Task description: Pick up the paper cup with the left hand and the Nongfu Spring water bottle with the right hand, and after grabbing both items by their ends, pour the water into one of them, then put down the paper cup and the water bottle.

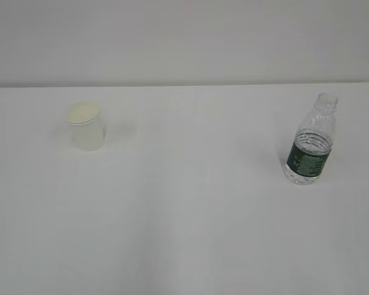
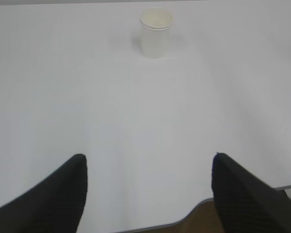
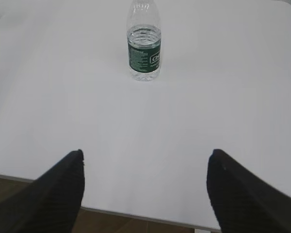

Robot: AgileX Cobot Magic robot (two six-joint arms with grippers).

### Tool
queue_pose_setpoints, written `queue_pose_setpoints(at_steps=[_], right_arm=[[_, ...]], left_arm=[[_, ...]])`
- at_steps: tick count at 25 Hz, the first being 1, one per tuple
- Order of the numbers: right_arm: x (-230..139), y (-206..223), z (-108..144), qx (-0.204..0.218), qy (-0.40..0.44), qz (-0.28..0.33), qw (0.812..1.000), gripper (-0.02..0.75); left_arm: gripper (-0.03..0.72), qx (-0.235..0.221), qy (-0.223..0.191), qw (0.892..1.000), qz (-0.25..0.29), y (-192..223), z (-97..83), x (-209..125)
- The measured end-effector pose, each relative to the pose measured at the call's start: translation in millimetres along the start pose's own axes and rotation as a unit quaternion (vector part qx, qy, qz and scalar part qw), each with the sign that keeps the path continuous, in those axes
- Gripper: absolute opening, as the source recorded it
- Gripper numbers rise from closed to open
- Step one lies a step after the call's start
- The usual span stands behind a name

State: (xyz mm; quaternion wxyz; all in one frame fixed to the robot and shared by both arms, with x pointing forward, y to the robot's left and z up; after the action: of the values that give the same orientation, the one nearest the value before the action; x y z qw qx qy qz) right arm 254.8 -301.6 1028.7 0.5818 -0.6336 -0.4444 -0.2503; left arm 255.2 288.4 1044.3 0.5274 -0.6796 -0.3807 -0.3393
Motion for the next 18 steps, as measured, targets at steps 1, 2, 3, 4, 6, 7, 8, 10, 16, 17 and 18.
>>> queue_pose_setpoints(at_steps=[1, 2, 3, 4, 6, 7, 8, 10, 16, 17, 18], right_arm=[[0.0, 0.0, 0.0, 0.000, 0.000, 0.000, 1.000, 0.588], [0.0, 0.0, 0.0, 0.000, 0.000, 0.000, 1.000, 0.588], [0.0, 0.0, 0.0, 0.000, 0.000, 0.000, 1.000, 0.588], [0.0, 0.0, 0.0, 0.000, 0.000, 0.000, 1.000, 0.588], [0.0, 0.0, 0.0, 0.000, 0.000, 0.000, 1.000, 0.588], [0.0, 0.0, 0.0, 0.000, 0.000, 0.000, 1.000, 0.588], [0.0, 0.0, 0.0, 0.000, 0.000, 0.000, 1.000, 0.588], [0.0, 0.0, 0.0, 0.000, 0.000, 0.000, 1.000, 0.588], [0.0, 0.0, 0.0, 0.000, 0.000, 0.000, 1.000, 0.588], [0.0, 0.0, 0.0, 0.000, 0.000, 0.000, 1.000, 0.588], [0.0, 0.0, 0.0, 0.000, 0.000, 0.000, 1.000, 0.588]], left_arm=[[0.570, 0.000, 0.000, 1.000, 0.000, 0.0, 0.0, 0.0], [0.570, 0.000, 0.000, 1.000, 0.000, 0.0, 0.0, 0.0], [0.570, 0.000, 0.000, 1.000, 0.000, 0.0, 0.0, 0.0], [0.570, 0.000, 0.000, 1.000, 0.000, 0.0, 0.0, 0.0], [0.568, 0.000, 0.000, 1.000, 0.000, 0.0, 0.0, 0.0], [0.568, 0.000, 0.000, 1.000, 0.000, 0.0, 0.0, 0.0], [0.568, 0.000, 0.000, 1.000, 0.000, 0.0, 0.0, 0.0], [0.568, 0.000, 0.000, 1.000, 0.000, 0.0, 0.0, 0.0], [0.568, 0.000, 0.000, 1.000, 0.000, 0.0, 0.0, 0.0], [0.568, 0.000, 0.000, 1.000, 0.000, 0.0, 0.0, 0.0], [0.568, 0.000, 0.000, 1.000, 0.000, 0.0, 0.0, 0.0]])
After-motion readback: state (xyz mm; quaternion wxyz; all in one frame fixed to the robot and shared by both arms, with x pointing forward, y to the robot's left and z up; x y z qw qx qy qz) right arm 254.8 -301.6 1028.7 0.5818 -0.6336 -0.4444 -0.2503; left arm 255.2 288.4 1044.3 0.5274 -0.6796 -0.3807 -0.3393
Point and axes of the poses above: a point on each arm's last joint axis where the gripper is mounted, y pointing out along that axis toward the gripper, z along the wrist's bending axis when the last joint is at zero, x = y × z, the point moved 3 cm from there along y, pointing out along that axis toward the gripper, and after that the axes turned 8 degrees about -y, right-handed, at the moved point
